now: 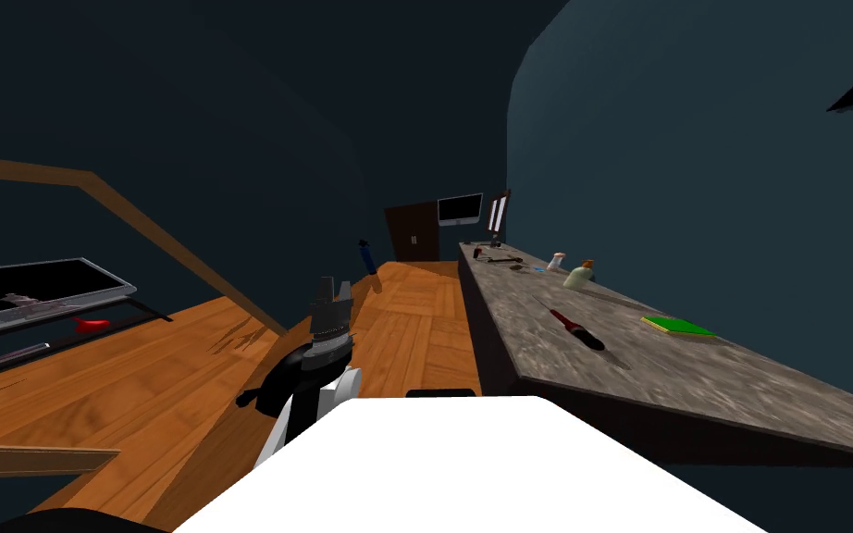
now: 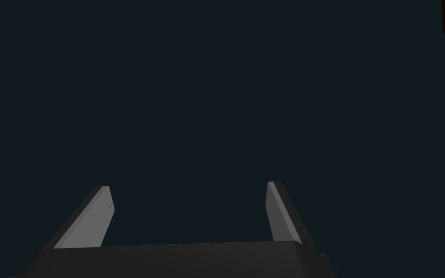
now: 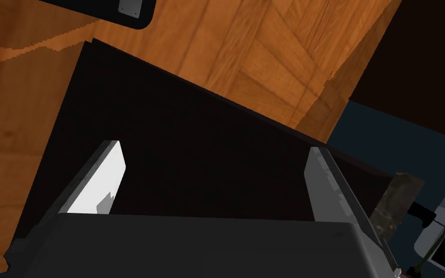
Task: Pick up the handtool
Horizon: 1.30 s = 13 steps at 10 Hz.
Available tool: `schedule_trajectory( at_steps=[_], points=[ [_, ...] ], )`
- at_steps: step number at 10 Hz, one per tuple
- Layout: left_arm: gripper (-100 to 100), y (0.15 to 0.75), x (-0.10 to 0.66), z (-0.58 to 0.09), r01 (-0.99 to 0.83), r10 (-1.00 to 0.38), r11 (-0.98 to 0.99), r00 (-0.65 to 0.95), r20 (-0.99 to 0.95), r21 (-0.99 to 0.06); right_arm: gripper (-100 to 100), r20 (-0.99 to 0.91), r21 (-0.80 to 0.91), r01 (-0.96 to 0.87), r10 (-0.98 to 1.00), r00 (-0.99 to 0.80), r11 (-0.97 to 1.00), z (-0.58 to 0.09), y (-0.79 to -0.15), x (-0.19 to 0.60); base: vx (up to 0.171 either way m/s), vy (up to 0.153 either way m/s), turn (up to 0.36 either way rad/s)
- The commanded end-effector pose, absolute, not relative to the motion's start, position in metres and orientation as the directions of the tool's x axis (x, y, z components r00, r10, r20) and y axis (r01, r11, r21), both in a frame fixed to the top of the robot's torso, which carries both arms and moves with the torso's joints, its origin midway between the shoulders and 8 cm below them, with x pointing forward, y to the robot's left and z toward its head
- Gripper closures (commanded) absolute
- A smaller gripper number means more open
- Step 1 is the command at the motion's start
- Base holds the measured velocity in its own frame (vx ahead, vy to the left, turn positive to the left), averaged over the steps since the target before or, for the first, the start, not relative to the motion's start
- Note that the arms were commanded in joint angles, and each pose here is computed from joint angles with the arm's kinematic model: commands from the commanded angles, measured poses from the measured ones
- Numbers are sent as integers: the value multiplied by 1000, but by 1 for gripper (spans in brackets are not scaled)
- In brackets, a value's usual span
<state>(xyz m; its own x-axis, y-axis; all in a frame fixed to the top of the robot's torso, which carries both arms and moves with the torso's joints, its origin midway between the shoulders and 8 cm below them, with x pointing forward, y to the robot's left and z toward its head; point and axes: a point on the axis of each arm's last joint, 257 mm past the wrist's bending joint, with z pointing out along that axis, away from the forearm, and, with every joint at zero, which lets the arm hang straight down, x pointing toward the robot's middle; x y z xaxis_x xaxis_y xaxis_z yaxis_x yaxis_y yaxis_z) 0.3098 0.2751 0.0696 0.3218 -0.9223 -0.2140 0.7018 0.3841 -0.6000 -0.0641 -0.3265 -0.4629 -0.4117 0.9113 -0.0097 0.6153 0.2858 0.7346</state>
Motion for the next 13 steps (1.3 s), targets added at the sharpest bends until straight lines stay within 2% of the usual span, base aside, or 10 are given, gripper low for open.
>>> schedule_trajectory(
  at_steps=[1, 6, 10, 13],
  points=[
    [0, 275, 310, 70, 702, -922, 384, 322, -214, -600, -100, -17, 692, 643, 898, -440, 328, -460, -345, -85, 153, 42, 27],
    [0, 275, 310, 70, 702, -922, 384, 322, -214, -600, -100, -14, 493, 712, 822, -569, 501, -450, -414, -181, 172, 16, 40],
    [0, 275, 310, 70, 702, -922, 384, 322, -214, -600, -100, -15, 413, 704, 777, -629, 578, -436, -451, -205, 138, -3, 21],
    [0, 275, 310, 70, 702, -922, 384, 322, -214, -600, -100, 2, 283, 674, 702, -712, 682, -410, -505, -242, 147, -18, 28]
  ],
)
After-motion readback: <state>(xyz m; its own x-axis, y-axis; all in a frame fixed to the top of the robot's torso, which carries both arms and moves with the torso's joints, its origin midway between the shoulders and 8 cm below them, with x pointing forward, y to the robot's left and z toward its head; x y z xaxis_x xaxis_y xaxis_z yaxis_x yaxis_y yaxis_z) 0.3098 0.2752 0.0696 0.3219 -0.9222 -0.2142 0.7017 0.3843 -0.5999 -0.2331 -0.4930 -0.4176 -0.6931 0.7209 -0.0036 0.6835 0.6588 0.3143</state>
